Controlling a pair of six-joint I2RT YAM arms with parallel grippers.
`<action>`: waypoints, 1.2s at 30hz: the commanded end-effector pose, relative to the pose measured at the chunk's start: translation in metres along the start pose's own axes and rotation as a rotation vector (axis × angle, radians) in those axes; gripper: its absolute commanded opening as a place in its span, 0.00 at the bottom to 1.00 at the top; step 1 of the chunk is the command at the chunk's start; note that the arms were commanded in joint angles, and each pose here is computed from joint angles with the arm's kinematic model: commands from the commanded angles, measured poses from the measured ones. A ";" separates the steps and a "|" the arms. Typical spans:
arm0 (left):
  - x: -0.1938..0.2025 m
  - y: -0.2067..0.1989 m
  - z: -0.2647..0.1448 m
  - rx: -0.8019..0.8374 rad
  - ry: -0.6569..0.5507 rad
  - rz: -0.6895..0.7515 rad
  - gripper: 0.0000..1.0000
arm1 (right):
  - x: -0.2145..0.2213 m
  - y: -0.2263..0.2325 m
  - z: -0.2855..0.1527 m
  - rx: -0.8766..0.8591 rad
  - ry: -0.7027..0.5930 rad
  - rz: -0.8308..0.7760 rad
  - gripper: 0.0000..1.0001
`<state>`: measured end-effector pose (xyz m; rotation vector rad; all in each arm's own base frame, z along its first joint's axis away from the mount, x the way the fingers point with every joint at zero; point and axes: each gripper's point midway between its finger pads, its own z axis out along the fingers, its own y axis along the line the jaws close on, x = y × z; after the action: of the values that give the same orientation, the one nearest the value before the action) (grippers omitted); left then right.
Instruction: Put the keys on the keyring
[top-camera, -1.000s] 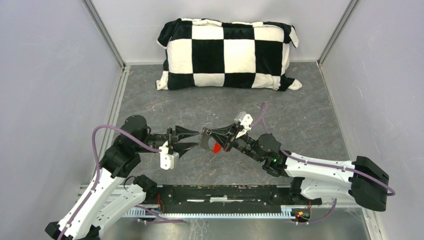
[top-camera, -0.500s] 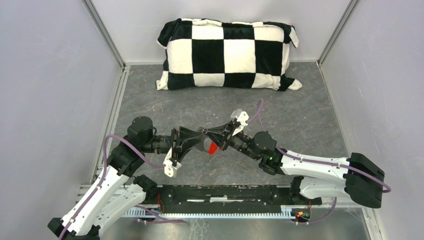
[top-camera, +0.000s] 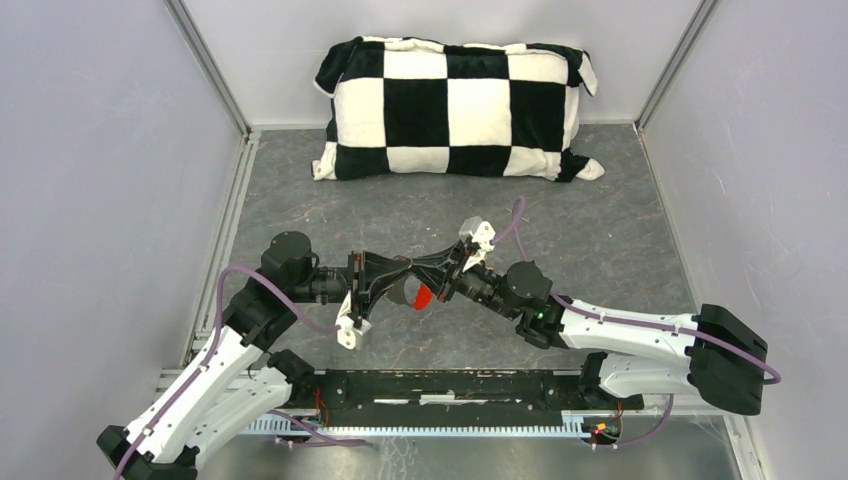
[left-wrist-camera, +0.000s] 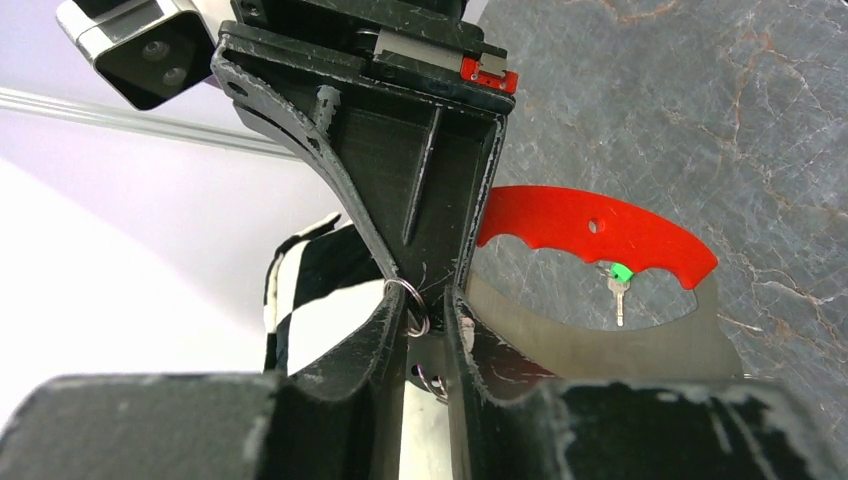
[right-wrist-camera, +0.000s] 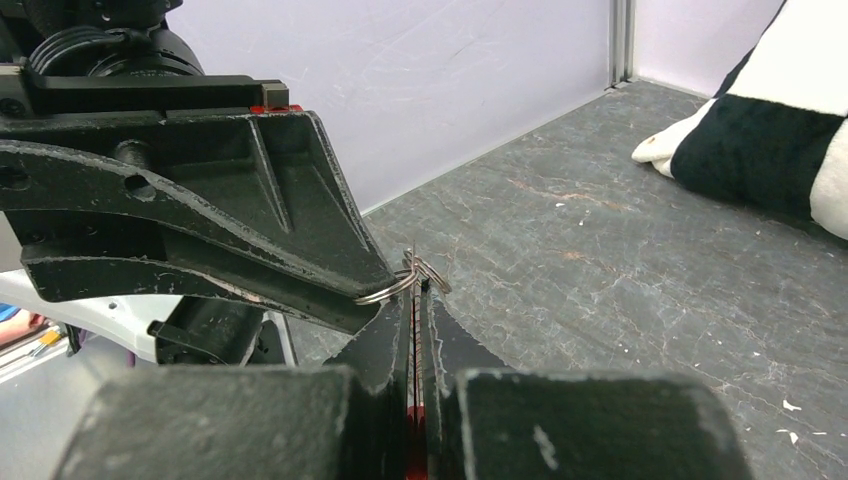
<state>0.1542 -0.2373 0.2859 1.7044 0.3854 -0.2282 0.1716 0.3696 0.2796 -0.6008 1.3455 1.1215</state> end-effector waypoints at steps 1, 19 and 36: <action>0.002 0.017 -0.004 -0.043 0.038 0.045 0.24 | -0.028 0.014 0.002 -0.045 -0.077 -0.002 0.00; -0.001 0.022 -0.005 -0.040 0.035 0.026 0.20 | -0.022 0.025 -0.006 -0.107 -0.037 -0.049 0.00; -0.009 0.023 -0.007 -0.048 0.007 -0.022 0.04 | -0.019 0.035 -0.001 -0.145 -0.019 -0.052 0.00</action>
<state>0.1584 -0.2319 0.2857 1.7065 0.4601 -0.2185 0.1602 0.3678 0.2778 -0.6915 1.3280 1.1081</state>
